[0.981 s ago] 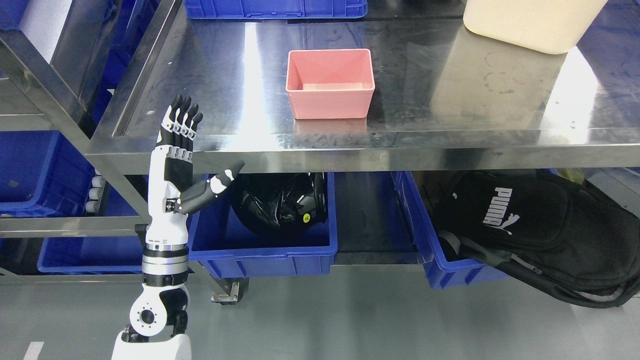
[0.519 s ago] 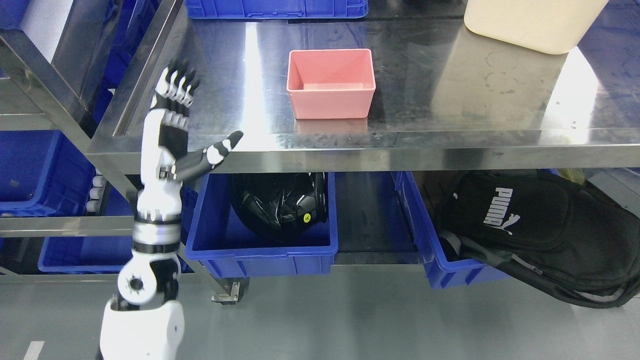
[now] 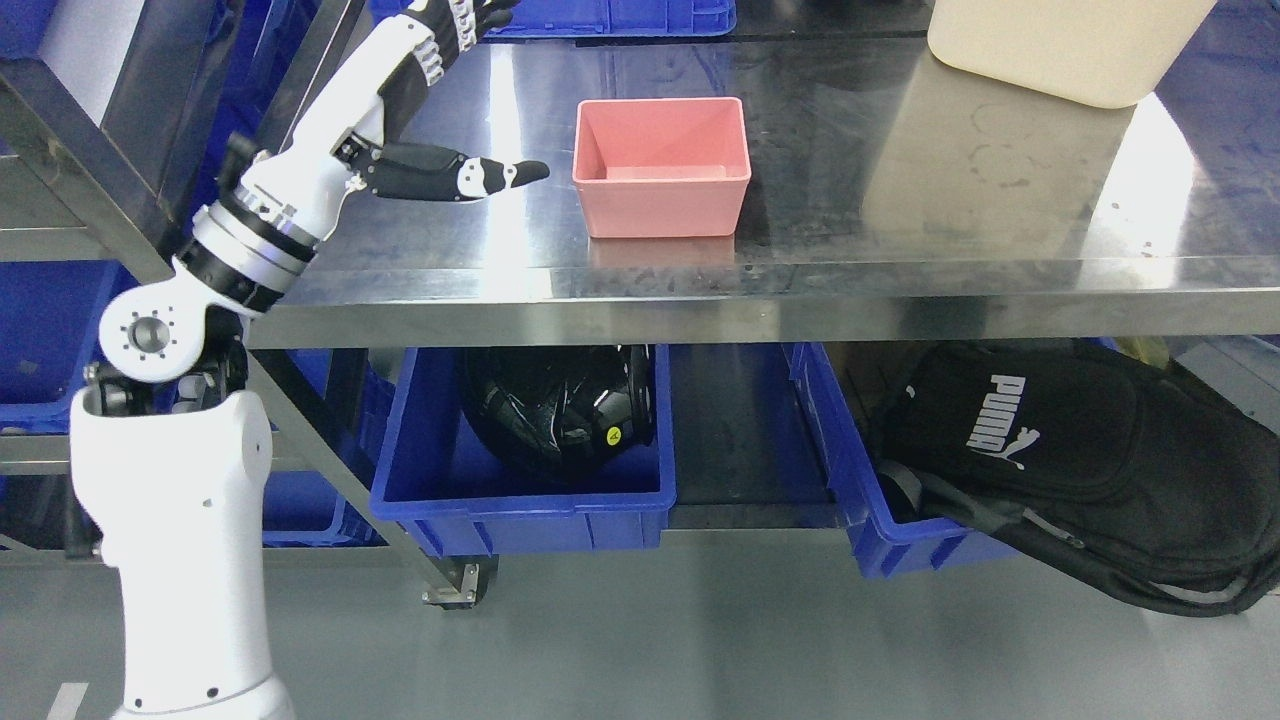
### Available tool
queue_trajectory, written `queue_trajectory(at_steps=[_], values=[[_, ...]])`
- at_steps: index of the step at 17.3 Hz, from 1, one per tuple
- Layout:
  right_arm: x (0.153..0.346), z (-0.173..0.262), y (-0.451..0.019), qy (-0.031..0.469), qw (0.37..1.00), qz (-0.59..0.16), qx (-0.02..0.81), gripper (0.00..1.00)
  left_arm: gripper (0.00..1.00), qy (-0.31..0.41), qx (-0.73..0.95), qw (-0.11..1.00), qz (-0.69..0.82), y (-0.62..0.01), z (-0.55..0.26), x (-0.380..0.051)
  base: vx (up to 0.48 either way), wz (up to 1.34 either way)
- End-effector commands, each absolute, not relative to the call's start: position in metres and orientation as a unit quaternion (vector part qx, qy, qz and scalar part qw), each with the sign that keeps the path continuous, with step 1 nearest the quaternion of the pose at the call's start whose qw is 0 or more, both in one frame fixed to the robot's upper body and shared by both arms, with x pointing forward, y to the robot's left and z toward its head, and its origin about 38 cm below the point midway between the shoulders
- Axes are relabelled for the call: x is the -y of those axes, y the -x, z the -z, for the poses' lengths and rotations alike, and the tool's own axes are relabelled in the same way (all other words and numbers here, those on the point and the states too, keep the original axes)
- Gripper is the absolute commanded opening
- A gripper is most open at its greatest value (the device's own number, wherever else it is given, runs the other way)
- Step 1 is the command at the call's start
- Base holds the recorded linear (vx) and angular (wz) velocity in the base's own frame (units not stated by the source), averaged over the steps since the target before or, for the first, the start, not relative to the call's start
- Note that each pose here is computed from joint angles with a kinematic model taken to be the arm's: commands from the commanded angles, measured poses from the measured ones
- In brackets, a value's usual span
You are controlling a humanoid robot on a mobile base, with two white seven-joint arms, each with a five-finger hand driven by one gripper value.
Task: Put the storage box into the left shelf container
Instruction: 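Raise the left hand and reach toward the pink box on the shelf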
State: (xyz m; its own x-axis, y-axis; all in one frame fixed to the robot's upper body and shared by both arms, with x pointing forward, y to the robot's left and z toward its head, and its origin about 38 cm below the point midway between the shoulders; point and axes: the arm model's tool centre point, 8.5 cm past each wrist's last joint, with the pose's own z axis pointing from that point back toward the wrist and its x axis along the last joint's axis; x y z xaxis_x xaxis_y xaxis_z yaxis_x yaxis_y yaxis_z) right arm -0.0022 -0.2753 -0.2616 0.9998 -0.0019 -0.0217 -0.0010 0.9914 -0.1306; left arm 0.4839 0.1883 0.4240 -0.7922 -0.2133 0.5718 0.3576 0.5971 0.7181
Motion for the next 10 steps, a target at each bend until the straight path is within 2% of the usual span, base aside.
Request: queue_trajectory(at_steps=[1, 3, 5, 10], values=[[0.287, 0.261, 0.002, 0.074, 0.997, 0.002, -0.007, 1.00, 0.98, -0.035, 0.676, 0.394, 0.621, -0.530, -0.381, -0.150, 0.000, 0.00], [0.287, 0.261, 0.002, 0.074, 0.997, 0.002, -0.007, 1.00, 0.98, -0.051, 0.625, 0.413, 0.661, -0.542, -0.362, -0.135, 0.000, 0.00], [0.287, 0.261, 0.002, 0.074, 0.997, 0.002, -0.007, 1.00, 0.98, -0.033, 0.606, 0.425, 0.671, -0.550, -0.355, -0.115, 0.000, 0.00], [0.287, 0.261, 0.003, 0.074, 0.997, 0.002, -0.007, 1.00, 0.95, -0.010, 0.614, 0.410, 0.675, -0.556, -0.392, -0.067, 0.000, 0.00]])
